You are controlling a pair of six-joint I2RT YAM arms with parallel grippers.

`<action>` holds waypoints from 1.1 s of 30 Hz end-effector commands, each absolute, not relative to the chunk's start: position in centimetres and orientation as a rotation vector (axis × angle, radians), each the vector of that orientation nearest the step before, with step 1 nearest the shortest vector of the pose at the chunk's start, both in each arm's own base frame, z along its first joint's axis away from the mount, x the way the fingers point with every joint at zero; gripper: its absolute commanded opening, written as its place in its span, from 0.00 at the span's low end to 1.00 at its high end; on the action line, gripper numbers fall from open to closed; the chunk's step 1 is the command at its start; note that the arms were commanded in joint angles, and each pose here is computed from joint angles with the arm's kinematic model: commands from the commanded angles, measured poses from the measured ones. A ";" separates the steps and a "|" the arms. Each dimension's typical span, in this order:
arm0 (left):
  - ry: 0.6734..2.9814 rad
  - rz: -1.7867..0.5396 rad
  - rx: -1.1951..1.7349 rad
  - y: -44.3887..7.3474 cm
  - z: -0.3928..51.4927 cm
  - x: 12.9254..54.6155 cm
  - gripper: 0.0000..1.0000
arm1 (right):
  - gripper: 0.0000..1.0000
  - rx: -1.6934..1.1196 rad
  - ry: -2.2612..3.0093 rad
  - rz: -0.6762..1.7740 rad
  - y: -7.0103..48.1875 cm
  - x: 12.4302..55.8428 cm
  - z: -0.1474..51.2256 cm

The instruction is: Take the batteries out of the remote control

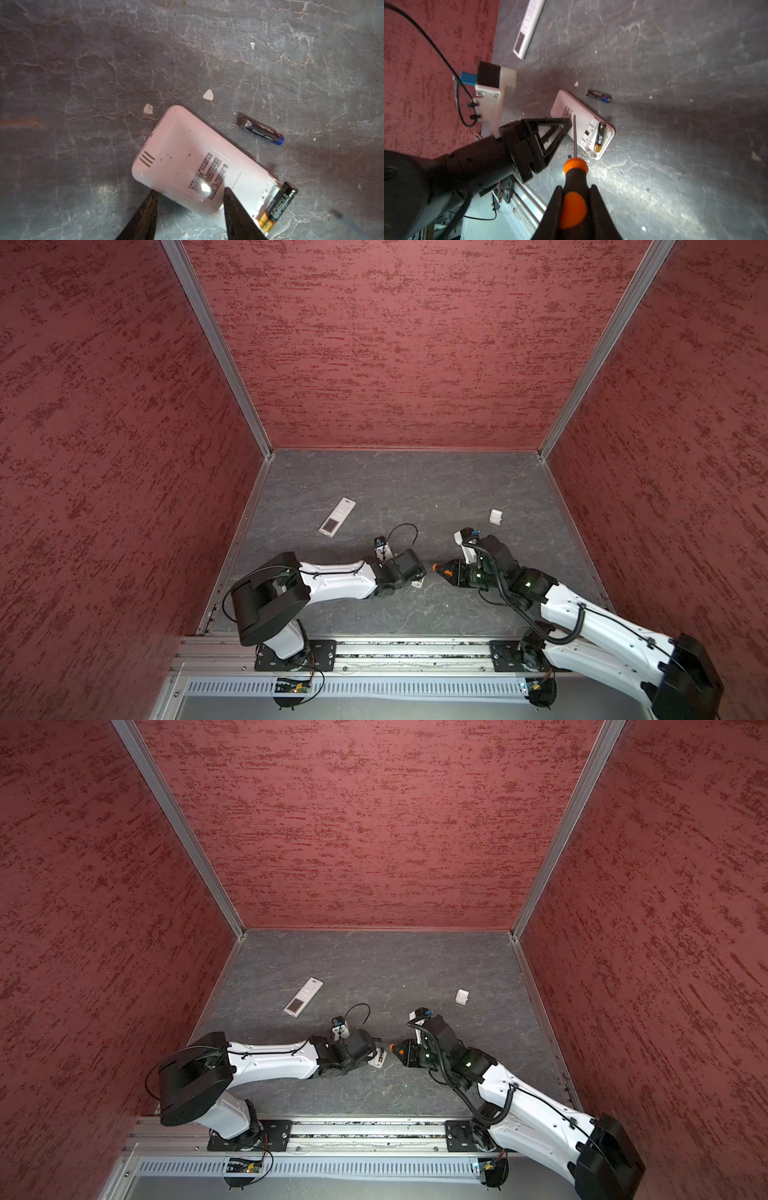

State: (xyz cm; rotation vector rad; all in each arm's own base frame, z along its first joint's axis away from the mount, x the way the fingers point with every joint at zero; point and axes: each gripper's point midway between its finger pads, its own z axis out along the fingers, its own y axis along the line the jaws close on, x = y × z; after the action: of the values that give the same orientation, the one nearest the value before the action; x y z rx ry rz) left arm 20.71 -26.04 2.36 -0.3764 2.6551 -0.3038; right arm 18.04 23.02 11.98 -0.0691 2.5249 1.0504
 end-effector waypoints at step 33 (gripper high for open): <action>2.873 -0.114 -0.272 -23.4 -2.1 15.9 0.50 | 0.00 -0.018 2.613 0.978 21.2 16.5 6.9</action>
State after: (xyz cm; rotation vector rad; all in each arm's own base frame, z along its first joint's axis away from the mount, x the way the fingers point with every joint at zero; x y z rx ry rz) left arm 20.71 -26.04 2.37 -0.3728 2.6473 -0.2972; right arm 15.60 22.06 7.83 -0.0725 2.6273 1.0554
